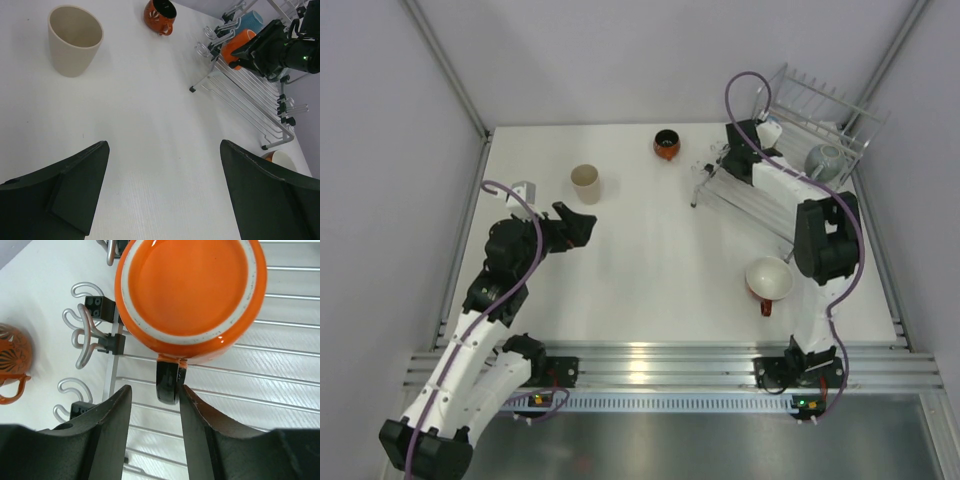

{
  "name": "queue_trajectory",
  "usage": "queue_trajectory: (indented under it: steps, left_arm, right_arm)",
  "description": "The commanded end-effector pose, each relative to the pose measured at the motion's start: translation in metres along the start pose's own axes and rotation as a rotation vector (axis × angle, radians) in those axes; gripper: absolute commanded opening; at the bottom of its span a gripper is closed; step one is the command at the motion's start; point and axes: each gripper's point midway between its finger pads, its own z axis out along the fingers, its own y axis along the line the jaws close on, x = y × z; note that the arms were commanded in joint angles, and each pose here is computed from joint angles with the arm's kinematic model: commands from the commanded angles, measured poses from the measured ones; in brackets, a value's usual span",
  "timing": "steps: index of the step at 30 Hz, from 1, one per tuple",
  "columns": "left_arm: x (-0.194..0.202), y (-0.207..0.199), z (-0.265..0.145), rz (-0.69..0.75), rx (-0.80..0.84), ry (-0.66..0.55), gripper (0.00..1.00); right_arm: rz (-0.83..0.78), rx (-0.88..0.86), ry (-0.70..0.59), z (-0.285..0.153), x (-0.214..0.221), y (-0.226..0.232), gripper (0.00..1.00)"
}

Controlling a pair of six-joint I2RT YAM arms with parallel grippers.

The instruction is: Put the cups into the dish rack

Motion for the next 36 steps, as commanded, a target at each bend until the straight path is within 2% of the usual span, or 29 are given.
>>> queue_trajectory:
  steps: [1, 5, 9, 12, 16, 19, 23, 28, 36]
  left_arm:
    - [-0.027, -0.019, -0.008, 0.029, 0.054, -0.067, 0.98]
    - [-0.028, -0.018, -0.004, 0.035, 0.039, -0.046, 0.98]
    - [-0.018, -0.02, 0.006, 0.043, 0.05, 0.027, 0.98]
    - [-0.01, -0.028, 0.011, 0.028, 0.093, 0.089, 0.98]
    - [0.014, -0.041, 0.024, -0.033, 0.165, 0.228, 0.96]
    - [0.019, -0.045, 0.03, -0.055, 0.175, 0.264, 0.95]
    - [0.026, -0.047, 0.037, -0.06, 0.152, 0.282, 0.95]
    - [0.045, -0.067, 0.045, -0.015, 0.164, 0.328, 0.94]
    - [0.046, -0.059, 0.05, 0.013, 0.116, 0.31, 0.94]
  right_arm:
    - [0.01, -0.049, -0.046, -0.03, -0.036, 0.0, 0.44]
    - [-0.015, -0.126, 0.002, -0.048, -0.038, -0.003, 0.44]
    - [-0.08, -0.177, 0.03, -0.066, -0.032, -0.015, 0.43]
    - [-0.113, -0.238, 0.015, -0.089, -0.035, -0.018, 0.42]
    - [-0.109, -0.293, -0.022, -0.123, -0.044, -0.024, 0.41]
    - [-0.082, -0.377, -0.043, -0.154, -0.045, -0.026, 0.41]
    - [-0.1, -0.461, 0.015, -0.17, -0.016, -0.031, 0.41]
    - [-0.141, -0.487, 0.041, -0.189, 0.009, -0.039, 0.41]
    - [-0.271, -0.362, 0.134, -0.206, 0.067, -0.081, 0.39]
